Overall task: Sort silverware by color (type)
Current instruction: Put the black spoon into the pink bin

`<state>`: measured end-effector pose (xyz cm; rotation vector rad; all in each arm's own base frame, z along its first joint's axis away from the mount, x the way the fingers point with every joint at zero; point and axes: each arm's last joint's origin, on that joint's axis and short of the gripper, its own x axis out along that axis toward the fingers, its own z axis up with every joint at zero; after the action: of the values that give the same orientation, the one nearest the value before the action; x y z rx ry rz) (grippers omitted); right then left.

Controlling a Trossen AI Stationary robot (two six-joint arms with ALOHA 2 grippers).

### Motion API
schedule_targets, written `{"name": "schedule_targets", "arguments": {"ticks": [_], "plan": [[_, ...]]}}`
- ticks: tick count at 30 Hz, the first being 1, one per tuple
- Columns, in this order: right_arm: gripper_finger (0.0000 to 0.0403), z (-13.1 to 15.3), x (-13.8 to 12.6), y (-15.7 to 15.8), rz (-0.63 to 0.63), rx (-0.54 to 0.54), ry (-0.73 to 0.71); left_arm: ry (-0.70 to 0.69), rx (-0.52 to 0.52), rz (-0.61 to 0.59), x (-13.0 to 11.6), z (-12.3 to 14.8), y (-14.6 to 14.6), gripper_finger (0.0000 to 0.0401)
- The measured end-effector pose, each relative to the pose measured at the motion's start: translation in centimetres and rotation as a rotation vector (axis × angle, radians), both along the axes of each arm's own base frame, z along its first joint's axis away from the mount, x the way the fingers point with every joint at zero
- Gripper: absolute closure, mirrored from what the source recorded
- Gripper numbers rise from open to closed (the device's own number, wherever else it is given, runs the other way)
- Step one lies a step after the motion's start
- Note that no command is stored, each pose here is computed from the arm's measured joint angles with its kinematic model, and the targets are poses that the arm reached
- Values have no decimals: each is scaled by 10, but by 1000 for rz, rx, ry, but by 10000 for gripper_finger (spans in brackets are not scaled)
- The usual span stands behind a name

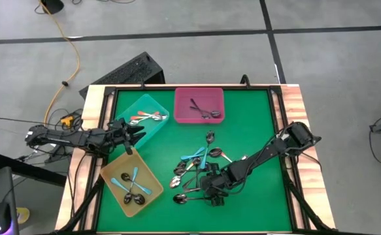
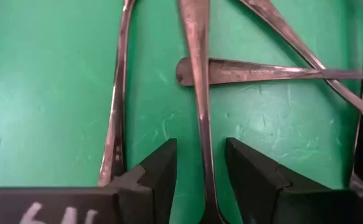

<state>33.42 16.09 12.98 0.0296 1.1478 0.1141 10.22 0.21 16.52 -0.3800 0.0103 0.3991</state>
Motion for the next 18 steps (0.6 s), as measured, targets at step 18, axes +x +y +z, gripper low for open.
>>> {"name": "schedule_targets", "arguments": {"ticks": [18], "plan": [[387,-3,-1,-1,-90,24,17,1,3,8,0,0,0,243]]}}
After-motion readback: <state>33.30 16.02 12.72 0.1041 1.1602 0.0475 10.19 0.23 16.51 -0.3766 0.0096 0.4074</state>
